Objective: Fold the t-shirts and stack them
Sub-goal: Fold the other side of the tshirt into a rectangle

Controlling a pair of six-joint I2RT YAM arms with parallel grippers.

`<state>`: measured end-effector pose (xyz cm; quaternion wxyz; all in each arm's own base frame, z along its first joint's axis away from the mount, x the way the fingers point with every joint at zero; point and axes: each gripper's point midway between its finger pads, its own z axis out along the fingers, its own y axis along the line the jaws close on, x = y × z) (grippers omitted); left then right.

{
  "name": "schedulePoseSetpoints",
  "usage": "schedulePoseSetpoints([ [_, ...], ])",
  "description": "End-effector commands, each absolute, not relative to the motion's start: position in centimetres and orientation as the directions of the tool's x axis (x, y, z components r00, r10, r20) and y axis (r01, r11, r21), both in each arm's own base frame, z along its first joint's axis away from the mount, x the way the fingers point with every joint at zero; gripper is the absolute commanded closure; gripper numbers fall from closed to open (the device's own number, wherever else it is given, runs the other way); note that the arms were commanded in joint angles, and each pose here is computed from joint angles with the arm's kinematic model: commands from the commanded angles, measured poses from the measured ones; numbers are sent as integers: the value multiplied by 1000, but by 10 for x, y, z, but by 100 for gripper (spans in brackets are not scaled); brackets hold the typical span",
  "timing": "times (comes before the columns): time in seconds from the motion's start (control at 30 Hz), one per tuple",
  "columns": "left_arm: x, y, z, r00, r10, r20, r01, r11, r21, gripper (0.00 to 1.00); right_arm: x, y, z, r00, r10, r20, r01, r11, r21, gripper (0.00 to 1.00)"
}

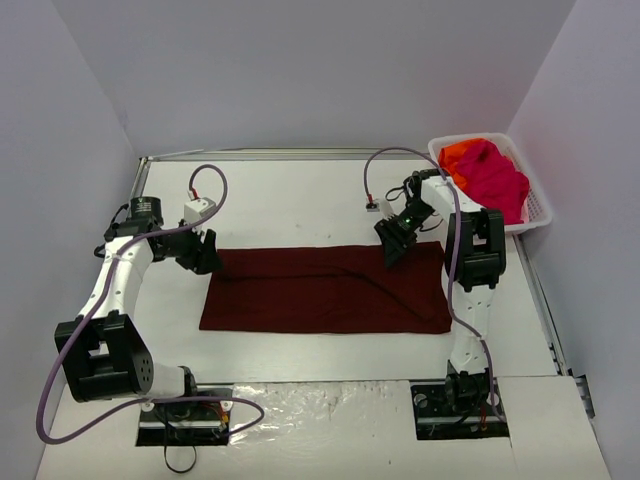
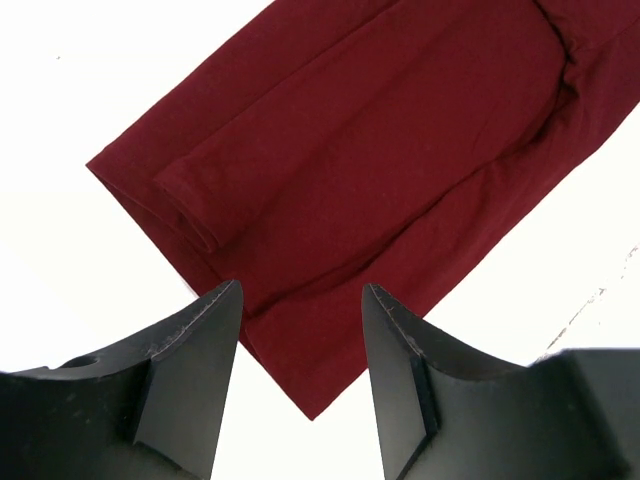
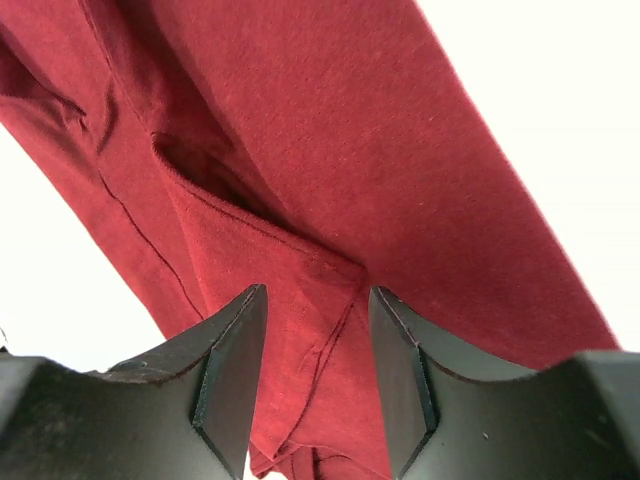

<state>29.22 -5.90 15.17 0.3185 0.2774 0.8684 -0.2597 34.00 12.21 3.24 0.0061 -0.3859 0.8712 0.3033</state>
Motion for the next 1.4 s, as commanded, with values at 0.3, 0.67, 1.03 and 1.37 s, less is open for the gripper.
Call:
schedulePoseSetpoints([
  [0.3,294,-59,159,-630,295,-719,641,720,-266,50,334,118,19,-702,-687,-189,-656,519,548,68],
  [0.67,293,-60,157,-631,290,-719,641,718,-272,50,329,119,35,-693,-691,-208,-675,520,523,100],
  [1.03,295,-59,160,-623,283,-729,634,729,-258,51,290,137,82,-613,-751,-245,-746,449,492,100],
  [1.37,295,-57,160,-621,284,-731,629,737,-248,51,233,160,89,-500,-846,-186,-794,363,488,100],
])
